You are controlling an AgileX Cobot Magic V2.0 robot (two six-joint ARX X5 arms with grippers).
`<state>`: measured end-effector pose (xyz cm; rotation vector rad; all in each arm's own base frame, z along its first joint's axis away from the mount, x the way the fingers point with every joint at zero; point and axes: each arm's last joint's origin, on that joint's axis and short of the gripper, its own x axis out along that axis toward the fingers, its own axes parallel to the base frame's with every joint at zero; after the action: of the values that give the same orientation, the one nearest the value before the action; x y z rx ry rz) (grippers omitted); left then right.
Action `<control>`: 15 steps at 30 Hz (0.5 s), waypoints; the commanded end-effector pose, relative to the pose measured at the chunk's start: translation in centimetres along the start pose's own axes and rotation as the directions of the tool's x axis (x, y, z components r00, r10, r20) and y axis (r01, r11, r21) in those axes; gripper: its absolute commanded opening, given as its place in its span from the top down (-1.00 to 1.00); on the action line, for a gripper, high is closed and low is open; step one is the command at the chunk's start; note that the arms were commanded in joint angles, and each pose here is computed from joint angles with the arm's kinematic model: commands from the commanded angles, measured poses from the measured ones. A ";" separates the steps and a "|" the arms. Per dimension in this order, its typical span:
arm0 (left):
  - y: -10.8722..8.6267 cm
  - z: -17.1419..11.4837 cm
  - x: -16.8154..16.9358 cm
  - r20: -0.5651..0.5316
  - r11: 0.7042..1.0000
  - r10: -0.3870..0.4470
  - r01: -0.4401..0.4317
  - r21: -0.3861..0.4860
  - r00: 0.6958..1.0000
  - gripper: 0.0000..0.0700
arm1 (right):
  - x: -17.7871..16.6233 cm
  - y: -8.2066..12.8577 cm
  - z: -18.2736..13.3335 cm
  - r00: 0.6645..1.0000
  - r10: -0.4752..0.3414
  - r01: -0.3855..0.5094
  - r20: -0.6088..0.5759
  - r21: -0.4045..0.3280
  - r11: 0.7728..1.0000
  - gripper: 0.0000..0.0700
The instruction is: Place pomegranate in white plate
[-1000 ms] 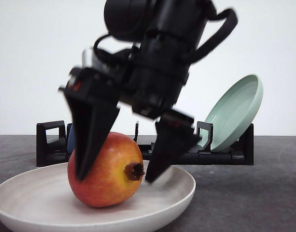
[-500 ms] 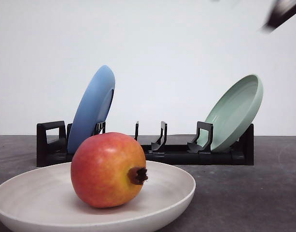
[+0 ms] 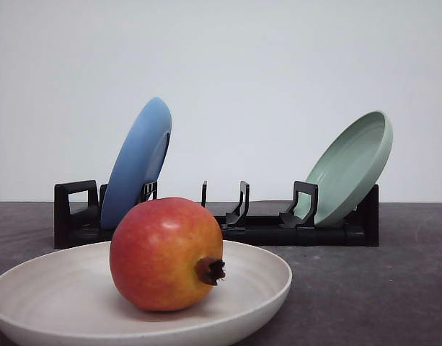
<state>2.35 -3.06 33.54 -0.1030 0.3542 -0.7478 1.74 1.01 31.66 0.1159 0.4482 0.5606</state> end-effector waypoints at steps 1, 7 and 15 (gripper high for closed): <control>-0.1 0.2 0.0 0.005 1.000 -0.006 0.006 0.016 1.000 0.94 | 0.1 0.1 0.2 1.000 0.010 -0.010 0.002 0.000 1.000 0.95; -0.1 0.2 0.0 0.011 1.000 -0.007 0.007 0.013 1.000 1.00 | 0.1 0.1 0.3 1.000 0.012 -0.012 0.007 -0.014 1.000 0.97; -0.1 0.2 0.0 0.011 1.000 -0.007 0.007 0.013 1.000 1.00 | 0.0 0.1 0.4 1.000 0.004 -0.003 0.024 -0.010 1.000 0.97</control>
<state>2.36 -3.06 33.54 -0.1022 0.3529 -0.7450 1.90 1.15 31.77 0.1111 0.4384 0.5511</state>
